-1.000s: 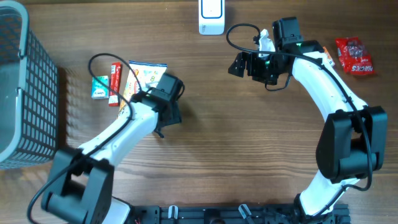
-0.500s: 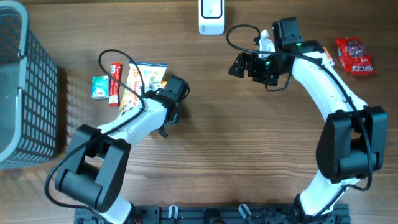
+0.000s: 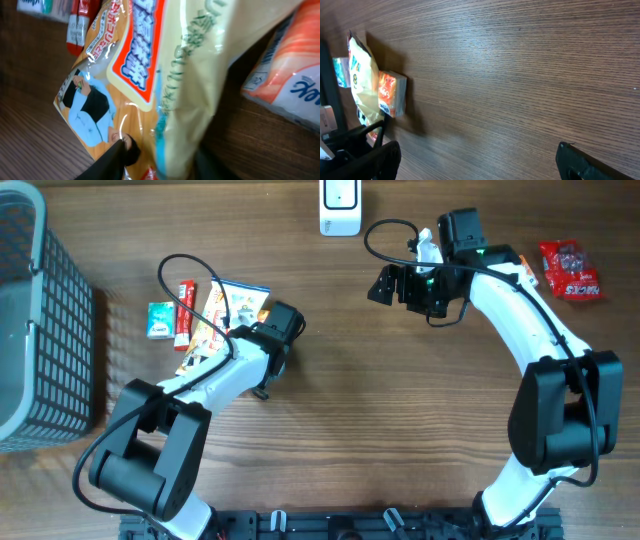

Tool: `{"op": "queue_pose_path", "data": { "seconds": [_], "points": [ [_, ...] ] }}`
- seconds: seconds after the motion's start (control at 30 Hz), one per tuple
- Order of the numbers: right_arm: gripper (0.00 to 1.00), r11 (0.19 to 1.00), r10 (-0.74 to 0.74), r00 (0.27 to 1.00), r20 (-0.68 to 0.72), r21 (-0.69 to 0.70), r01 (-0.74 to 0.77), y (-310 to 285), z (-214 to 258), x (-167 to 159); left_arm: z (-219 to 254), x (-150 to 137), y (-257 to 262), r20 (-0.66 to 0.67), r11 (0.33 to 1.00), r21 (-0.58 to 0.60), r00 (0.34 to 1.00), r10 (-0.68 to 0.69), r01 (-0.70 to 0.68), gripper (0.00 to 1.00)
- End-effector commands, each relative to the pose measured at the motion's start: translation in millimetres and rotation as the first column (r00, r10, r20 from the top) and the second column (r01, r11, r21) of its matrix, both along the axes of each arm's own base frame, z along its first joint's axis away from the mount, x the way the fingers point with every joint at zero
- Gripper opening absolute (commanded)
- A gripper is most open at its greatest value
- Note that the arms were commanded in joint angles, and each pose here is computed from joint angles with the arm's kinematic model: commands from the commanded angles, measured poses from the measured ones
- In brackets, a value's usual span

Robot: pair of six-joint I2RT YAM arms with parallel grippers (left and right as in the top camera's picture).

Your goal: Scan the item barcode

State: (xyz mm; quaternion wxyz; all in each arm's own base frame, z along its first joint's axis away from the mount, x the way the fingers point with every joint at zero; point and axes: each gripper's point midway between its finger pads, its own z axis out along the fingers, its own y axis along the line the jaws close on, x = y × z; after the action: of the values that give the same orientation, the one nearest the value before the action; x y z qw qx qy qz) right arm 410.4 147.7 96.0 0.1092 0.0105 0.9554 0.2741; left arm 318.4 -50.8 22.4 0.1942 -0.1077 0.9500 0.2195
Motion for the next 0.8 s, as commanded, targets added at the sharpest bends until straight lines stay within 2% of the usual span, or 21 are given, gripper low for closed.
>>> {"op": "queue_pose_path", "data": {
  "seconds": [0.0,0.07,0.23,0.33,0.43,0.5,0.6,0.77],
  "points": [
    [1.0,1.0,-0.005,1.0,0.0,-0.015,0.005,-3.5,-2.0,0.4,-2.8,0.2,3.6,0.001,1.0,0.02,1.0,0.003,-0.004,0.14],
    [1.0,1.0,-0.005,1.0,0.0,-0.015,0.005,-3.5,-2.0,0.4,-3.6,0.2,2.1,-0.001,1.0,0.01,1.0,0.003,-0.003,0.04],
    [1.0,1.0,-0.005,1.0,0.0,-0.015,0.005,-3.5,-2.0,0.4,-2.0,0.0,1.9,0.001,1.0,0.007,1.0,0.002,-0.002,0.04],
    [0.99,1.0,-0.005,1.0,0.0,-0.015,0.005,-3.5,-2.0,0.4,3.9,1.0,-5.9,0.008,0.999,-0.047,1.0,-0.003,0.003,0.04],
    [0.99,1.0,-0.005,1.0,0.0,-0.015,0.005,-3.5,-2.0,0.4,21.4,5.4,-21.8,0.035,0.989,-0.149,0.999,-0.014,0.019,0.04],
    [1.0,1.0,-0.005,1.0,0.0,-0.015,0.005,-3.5,-2.0,0.4,41.0,7.5,-38.8,0.066,0.965,-0.259,0.997,-0.03,0.046,0.04],
    [1.0,1.0,-0.005,1.0,-0.001,-0.015,0.005,-3.5,-2.1,0.2,73.1,5.9,-61.8,0.132,0.905,-0.414,0.99,-0.046,0.097,0.04],
    [1.0,1.0,-0.005,1.0,-0.003,-0.014,0.005,-3.3,-2.1,-0.3,132.1,-5.0,-76.4,0.262,0.814,-0.552,0.964,-0.037,0.181,0.04]
  ]
}}
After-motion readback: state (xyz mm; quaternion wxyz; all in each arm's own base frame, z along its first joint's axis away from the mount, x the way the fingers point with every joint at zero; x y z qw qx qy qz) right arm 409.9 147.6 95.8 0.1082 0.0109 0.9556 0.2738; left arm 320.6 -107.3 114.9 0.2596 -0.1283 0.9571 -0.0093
